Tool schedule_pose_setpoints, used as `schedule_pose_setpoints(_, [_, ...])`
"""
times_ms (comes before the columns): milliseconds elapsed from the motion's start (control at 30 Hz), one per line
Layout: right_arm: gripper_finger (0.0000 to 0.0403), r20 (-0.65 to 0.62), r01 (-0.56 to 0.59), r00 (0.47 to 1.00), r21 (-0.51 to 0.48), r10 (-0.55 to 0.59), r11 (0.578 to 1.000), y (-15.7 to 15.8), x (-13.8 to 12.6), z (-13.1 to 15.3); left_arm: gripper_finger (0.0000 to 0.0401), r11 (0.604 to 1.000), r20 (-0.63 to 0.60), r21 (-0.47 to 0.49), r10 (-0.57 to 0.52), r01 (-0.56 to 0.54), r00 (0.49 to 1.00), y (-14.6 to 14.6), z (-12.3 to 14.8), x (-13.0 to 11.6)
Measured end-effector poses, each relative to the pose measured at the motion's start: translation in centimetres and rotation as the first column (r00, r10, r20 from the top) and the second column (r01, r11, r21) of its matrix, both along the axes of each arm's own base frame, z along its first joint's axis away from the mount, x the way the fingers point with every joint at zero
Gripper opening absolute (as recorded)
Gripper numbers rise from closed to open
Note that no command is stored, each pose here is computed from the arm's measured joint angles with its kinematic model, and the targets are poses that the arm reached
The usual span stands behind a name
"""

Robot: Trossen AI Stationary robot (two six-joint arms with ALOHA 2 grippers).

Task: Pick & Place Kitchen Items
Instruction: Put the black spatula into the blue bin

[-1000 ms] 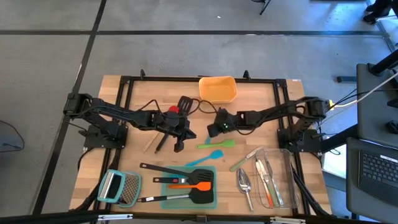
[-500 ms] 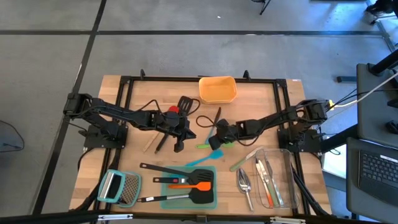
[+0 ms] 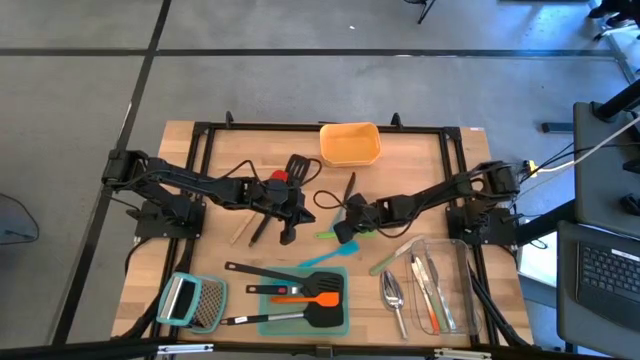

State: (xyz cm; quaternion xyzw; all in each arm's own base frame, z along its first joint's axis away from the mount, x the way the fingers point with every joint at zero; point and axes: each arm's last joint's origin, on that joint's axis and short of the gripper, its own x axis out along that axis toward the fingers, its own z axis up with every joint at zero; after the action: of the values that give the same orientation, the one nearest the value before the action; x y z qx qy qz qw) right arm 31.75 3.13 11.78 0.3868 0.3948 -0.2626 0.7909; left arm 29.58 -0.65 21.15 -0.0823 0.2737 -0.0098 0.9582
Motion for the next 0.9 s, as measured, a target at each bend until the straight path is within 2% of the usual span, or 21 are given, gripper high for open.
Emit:
schedule_pose_setpoints(567, [0.0002,0.025,-0.056,0.998,-0.073,0.057,0.996,0.1,5.3,0.0,0.0029,1.000,0.000,0.002,0.004,-0.004,1.000,0.0,0.0,0.0])
schedule_pose_setpoints(767, [0.0002,0.029,-0.040,0.999,-0.086,0.043,0.995,-0.8,6.7,-0.5,0.0029,1.000,-0.003,0.002,0.008,-0.008,1.000,0.0,0.0,0.0])
schedule_pose_setpoints(900, [0.0002,0.029,-0.024,0.999,-0.131,0.028,0.991,-1.4,7.2,-0.6,0.0029,1.000,-0.008,0.002,0.007,-0.007,1.000,0.0,-0.1,0.0])
